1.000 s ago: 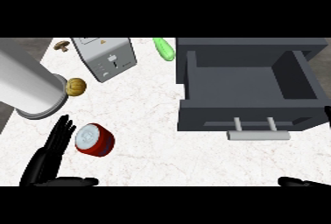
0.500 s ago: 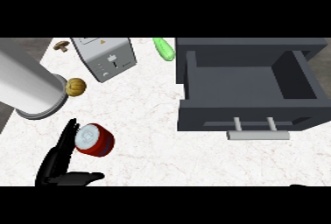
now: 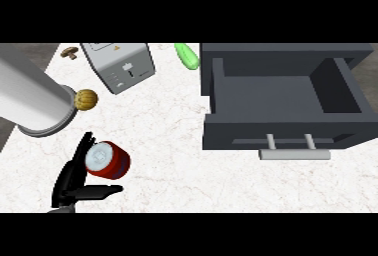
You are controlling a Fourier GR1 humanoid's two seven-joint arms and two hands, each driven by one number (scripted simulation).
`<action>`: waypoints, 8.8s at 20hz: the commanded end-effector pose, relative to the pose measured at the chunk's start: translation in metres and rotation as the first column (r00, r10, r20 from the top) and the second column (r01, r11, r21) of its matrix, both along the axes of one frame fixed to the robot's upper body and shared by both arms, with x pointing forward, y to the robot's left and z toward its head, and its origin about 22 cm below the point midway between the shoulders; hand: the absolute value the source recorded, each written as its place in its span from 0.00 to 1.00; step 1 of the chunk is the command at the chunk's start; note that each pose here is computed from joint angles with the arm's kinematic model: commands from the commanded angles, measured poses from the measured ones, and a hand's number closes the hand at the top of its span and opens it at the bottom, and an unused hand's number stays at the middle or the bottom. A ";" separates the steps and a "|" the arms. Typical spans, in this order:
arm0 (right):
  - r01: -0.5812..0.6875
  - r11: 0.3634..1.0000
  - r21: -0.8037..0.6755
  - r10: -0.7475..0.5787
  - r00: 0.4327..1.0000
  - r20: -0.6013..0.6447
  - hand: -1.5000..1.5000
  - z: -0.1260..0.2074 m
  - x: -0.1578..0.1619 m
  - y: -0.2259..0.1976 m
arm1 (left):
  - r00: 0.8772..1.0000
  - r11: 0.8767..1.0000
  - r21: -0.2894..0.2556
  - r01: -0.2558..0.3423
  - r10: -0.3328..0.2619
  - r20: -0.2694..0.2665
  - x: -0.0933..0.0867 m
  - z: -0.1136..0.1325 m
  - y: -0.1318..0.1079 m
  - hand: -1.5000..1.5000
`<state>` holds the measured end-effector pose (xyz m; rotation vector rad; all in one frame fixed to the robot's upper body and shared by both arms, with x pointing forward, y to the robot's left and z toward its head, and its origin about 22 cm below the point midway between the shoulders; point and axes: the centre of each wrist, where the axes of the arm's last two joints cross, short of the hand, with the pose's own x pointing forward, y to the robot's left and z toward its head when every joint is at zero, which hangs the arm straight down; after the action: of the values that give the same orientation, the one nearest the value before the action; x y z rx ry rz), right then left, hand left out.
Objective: Pick up the can, place it into the drawer and close the drawer
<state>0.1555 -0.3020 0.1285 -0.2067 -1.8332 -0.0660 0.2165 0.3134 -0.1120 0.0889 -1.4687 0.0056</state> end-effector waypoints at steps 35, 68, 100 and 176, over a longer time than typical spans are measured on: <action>0.019 1.000 -0.023 -0.018 0.999 0.029 0.00 0.007 0.019 0.014 | 0.991 0.990 -0.137 0.031 -0.013 0.130 0.109 0.001 -0.102 1.00; 0.061 0.997 -0.045 -0.058 0.997 0.058 0.00 0.030 0.012 -0.008 | 0.937 0.967 -0.019 0.255 -0.242 0.253 0.197 0.293 -0.255 1.00; -0.031 0.997 -0.073 0.035 0.998 0.056 0.00 0.042 0.028 -0.002 | 0.976 0.993 0.097 0.060 -0.079 0.205 0.216 0.364 -0.334 0.00; 0.341 0.424 -0.839 -0.141 0.940 0.311 0.00 -0.002 0.312 0.146 | 0.971 0.998 -0.001 0.057 -0.055 0.231 0.224 0.373 -0.224 0.00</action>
<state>0.4598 -0.1778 0.0994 -1.2820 -1.7498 0.8693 0.4454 0.0855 0.2548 0.0656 -1.7018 -0.0196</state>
